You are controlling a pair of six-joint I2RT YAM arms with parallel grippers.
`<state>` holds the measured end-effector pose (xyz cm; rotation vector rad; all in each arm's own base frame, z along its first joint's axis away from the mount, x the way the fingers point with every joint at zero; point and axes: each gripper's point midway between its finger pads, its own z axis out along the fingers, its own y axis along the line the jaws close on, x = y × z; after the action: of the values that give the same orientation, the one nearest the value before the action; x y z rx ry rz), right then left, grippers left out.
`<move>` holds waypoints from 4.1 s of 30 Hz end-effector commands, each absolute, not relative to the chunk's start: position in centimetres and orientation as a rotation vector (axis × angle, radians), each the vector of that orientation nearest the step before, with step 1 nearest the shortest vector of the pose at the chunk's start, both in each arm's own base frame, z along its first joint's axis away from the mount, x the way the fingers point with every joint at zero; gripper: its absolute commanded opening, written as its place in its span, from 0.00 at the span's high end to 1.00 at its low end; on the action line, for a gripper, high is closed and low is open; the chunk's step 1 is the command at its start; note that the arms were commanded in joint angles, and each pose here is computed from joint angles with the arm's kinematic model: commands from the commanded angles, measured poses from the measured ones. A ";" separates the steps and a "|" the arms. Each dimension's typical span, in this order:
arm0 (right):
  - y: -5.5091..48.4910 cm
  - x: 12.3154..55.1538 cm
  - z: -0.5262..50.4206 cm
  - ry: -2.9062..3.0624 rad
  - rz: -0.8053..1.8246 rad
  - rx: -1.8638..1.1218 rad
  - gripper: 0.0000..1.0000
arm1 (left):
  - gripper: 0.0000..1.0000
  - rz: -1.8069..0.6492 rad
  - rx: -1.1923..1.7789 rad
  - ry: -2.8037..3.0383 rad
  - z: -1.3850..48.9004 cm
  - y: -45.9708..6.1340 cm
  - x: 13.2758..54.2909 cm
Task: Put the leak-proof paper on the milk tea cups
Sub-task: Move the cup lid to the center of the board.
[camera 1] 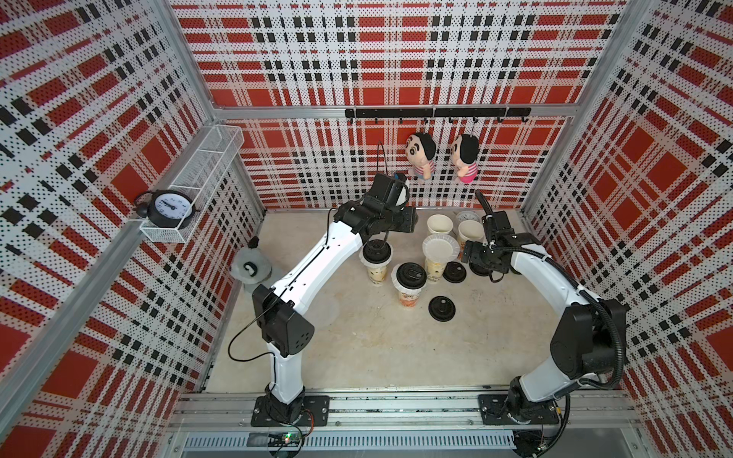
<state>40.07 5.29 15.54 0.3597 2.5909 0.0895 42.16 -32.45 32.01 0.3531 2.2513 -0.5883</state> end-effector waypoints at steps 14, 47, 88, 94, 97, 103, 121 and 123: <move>6.6 40.9 16.1 2.588 0.082 0.295 0.03 | 0.51 -0.578 0.362 2.240 32.4 -31.9 42.1; 2.3 33.0 15.8 2.590 0.051 0.395 0.00 | 0.48 -0.591 0.346 2.194 34.5 -30.5 40.4; -5.5 44.8 4.8 2.640 0.003 0.670 0.14 | 0.45 -0.585 0.335 2.259 30.9 -31.0 38.2; -5.9 43.9 3.3 2.681 -0.039 0.704 0.14 | 0.45 -0.581 0.337 2.261 30.8 -30.9 38.2; -6.5 43.1 2.8 2.700 -0.107 0.727 0.14 | 0.45 -0.577 0.341 2.265 30.6 -31.0 38.3; -7.6 41.4 2.5 2.724 -0.219 0.750 0.13 | 0.45 -0.575 0.340 2.270 30.4 -30.8 38.1; -6.7 36.6 6.3 2.669 -0.152 0.747 0.10 | 0.46 -0.574 0.347 2.268 30.2 -30.2 38.1; -6.1 37.0 7.3 2.655 -0.100 0.727 0.10 | 0.46 -0.579 0.343 2.257 30.6 -30.1 38.1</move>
<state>36.32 -7.00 5.06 0.7559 2.6944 -0.1981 38.18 -30.70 28.31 0.3473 2.3212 -0.5595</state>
